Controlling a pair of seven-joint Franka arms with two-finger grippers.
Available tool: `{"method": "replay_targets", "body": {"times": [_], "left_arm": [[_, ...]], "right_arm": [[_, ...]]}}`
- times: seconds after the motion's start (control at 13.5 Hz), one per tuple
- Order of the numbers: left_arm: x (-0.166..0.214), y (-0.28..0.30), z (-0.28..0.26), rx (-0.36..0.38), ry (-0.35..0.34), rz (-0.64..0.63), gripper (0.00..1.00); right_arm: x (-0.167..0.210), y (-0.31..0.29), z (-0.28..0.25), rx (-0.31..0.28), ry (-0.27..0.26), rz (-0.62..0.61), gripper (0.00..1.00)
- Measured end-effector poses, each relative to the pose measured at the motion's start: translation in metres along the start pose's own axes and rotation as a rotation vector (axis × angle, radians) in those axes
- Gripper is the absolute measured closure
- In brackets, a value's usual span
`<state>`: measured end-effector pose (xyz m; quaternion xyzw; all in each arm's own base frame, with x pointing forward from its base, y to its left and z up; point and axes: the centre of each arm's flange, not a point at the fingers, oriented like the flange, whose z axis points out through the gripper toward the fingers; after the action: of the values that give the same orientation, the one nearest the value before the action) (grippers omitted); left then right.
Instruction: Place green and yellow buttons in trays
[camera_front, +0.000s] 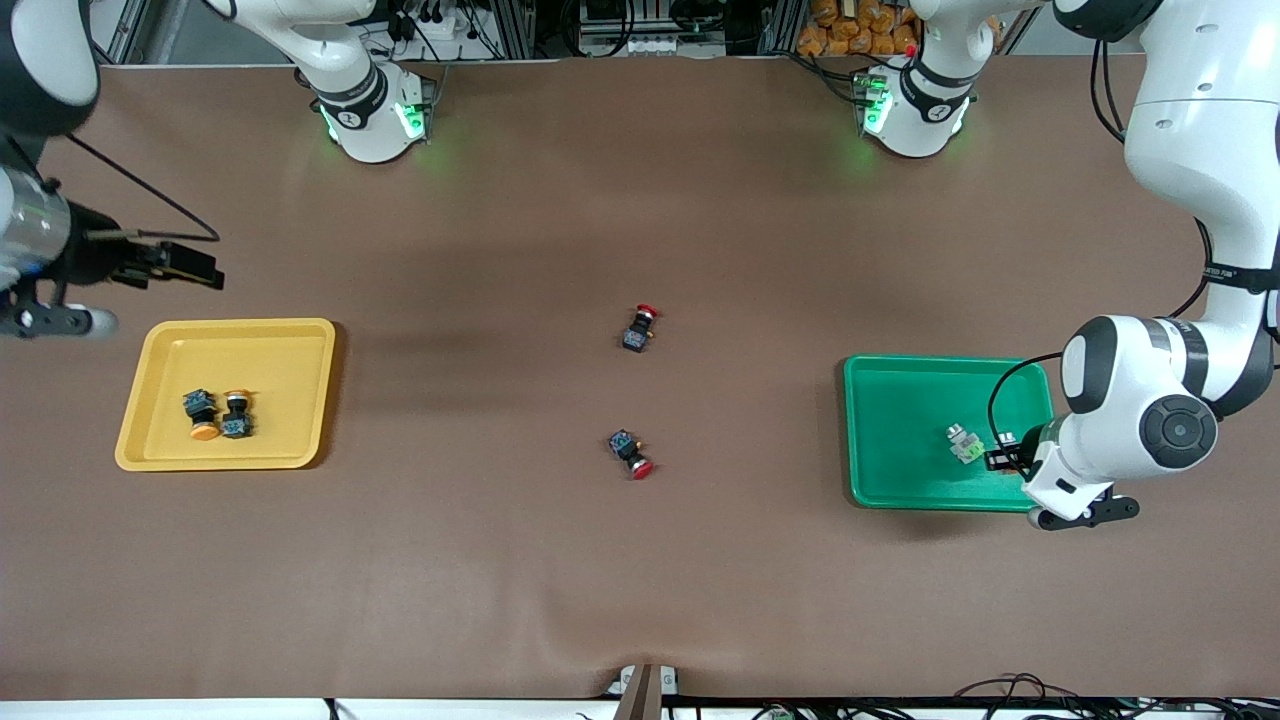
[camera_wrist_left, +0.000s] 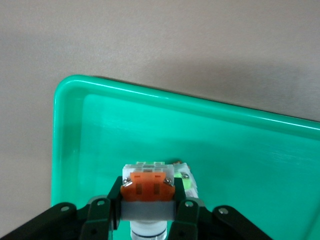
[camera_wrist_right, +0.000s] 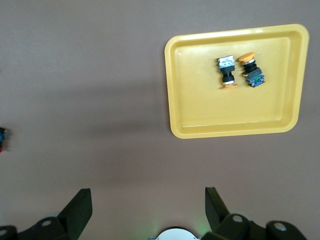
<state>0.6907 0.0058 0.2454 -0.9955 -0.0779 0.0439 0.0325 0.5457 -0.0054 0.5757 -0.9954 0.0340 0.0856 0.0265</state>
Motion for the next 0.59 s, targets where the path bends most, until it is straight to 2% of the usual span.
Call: {"method": "replay_targets", "body": {"times": [0.3,0.45,0.59], "left_arm": [[-0.003,-0.025,0.023,-0.015,0.013,-0.019,0.59],[-0.002,-0.026,0.022,-0.016,0.019,-0.015,0.43],[0.001,-0.027,0.007,-0.016,0.045,-0.016,0.21]], "right_arm": [[-0.028,0.008,-0.047,-0.017,0.060,-0.009,0.00],[-0.029,0.015,-0.052,-0.025,0.068,-0.011,0.00],[-0.028,0.023,-0.052,-0.024,0.068,-0.002,0.00]]}}
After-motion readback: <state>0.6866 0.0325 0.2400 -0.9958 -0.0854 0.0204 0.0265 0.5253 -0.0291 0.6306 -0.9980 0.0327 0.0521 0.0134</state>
